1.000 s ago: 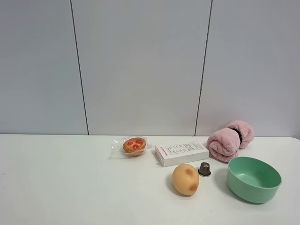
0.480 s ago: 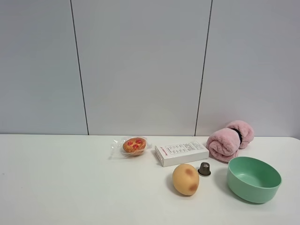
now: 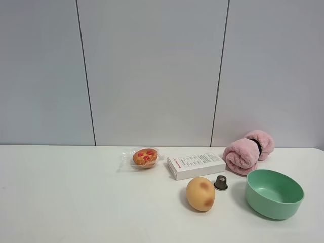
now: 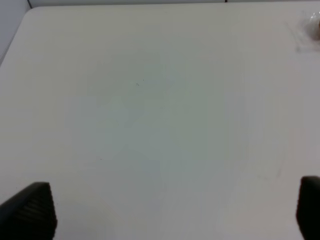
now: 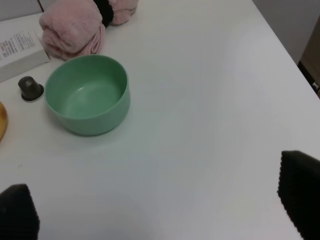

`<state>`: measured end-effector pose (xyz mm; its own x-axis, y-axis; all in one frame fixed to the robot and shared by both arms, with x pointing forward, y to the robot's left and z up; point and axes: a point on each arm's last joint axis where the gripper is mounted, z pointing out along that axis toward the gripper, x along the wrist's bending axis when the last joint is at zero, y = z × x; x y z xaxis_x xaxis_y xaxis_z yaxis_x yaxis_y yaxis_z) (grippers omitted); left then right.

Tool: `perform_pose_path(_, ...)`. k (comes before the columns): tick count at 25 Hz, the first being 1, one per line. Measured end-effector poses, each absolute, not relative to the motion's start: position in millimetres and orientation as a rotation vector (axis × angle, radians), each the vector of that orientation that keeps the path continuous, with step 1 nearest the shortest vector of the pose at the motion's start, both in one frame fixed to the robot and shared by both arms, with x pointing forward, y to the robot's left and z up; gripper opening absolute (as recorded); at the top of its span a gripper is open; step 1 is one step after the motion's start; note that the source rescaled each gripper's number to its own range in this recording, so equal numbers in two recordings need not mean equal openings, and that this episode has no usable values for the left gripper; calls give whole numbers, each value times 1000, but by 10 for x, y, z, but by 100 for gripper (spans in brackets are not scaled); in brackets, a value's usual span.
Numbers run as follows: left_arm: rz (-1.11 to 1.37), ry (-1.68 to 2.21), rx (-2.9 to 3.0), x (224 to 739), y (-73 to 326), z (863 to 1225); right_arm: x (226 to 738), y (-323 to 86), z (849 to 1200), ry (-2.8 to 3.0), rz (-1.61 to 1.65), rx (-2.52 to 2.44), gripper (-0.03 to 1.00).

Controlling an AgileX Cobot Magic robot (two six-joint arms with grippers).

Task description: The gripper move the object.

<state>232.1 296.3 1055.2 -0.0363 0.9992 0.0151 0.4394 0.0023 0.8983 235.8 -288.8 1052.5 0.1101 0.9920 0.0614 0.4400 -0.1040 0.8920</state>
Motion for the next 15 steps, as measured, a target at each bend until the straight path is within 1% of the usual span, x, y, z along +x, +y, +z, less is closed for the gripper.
perform_pose_path(15, 993, 1565, 1523, 2321, 2963, 10552, 2358, -2888, 10525, 1423, 946, 1651, 100)
